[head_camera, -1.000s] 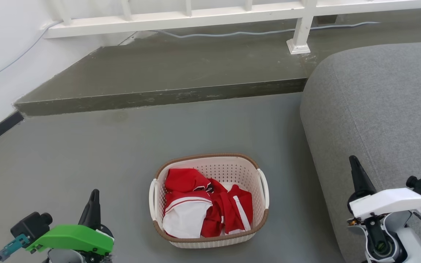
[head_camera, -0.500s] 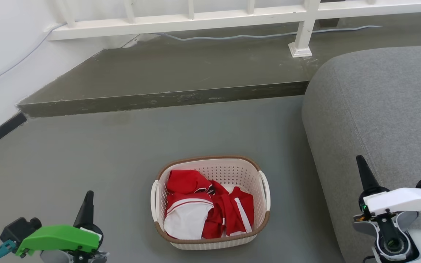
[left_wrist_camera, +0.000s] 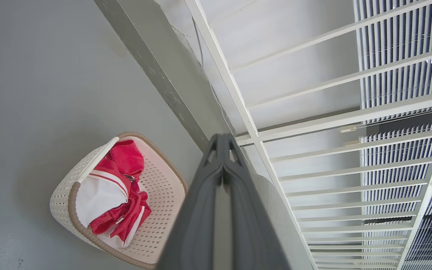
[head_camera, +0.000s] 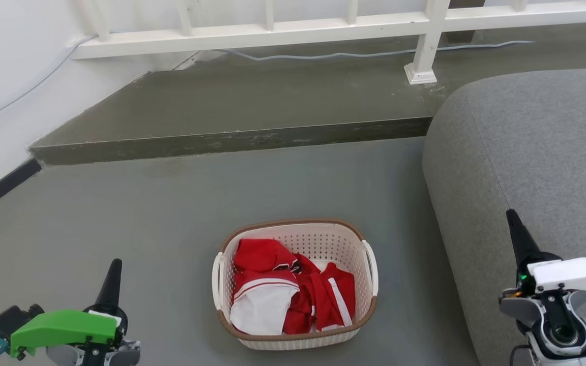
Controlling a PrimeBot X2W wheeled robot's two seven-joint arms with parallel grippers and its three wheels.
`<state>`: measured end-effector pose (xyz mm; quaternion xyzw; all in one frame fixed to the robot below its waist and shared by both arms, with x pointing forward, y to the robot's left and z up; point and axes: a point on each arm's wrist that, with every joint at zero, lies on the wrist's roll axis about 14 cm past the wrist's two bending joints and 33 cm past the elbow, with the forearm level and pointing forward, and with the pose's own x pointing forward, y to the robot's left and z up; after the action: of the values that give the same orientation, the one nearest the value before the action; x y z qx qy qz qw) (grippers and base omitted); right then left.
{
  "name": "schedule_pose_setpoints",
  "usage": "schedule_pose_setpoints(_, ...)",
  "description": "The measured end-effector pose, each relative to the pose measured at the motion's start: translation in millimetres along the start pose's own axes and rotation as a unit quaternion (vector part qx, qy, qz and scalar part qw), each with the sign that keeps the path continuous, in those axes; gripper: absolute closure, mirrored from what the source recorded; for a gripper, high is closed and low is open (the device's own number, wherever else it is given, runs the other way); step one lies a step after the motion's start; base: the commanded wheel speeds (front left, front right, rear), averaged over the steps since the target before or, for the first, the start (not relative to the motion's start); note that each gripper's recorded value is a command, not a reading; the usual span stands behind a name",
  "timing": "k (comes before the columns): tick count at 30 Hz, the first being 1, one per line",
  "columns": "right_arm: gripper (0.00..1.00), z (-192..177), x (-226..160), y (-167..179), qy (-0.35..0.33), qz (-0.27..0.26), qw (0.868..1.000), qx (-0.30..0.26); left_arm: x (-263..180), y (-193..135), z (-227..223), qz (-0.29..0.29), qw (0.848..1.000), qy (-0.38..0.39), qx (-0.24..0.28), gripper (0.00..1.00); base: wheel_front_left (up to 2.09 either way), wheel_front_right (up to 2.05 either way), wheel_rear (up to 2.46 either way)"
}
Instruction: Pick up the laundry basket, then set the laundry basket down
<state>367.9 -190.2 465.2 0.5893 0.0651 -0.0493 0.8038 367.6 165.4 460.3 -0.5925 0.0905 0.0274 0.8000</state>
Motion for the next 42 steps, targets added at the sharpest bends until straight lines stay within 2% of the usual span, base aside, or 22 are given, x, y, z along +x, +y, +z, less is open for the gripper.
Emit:
schedule_pose_setpoints(10, 1.00, 6.8, 0.9, 2.3, -0.006, 0.009, 0.997, 0.073, -0.5, -2.0, 10.3, -0.011, 0.998, -0.011, -0.068, 1.00, 0.00, 0.00, 0.00)
schedule_pose_setpoints(22, 1.00, 17.7, 2.3, 8.1, -0.018, 0.030, 0.987, 0.156, -1.1, -7.2, 22.5, -0.032, 0.988, -0.022, -0.150, 1.00, 0.00, 0.00, 0.00)
schedule_pose_setpoints(42, 1.00, 18.7, 3.9, 8.6, -0.019, 0.030, 0.987, 0.157, 0.2, -6.9, 22.7, -0.031, 0.987, -0.021, -0.154, 1.00, 0.00, 0.00, 0.00)
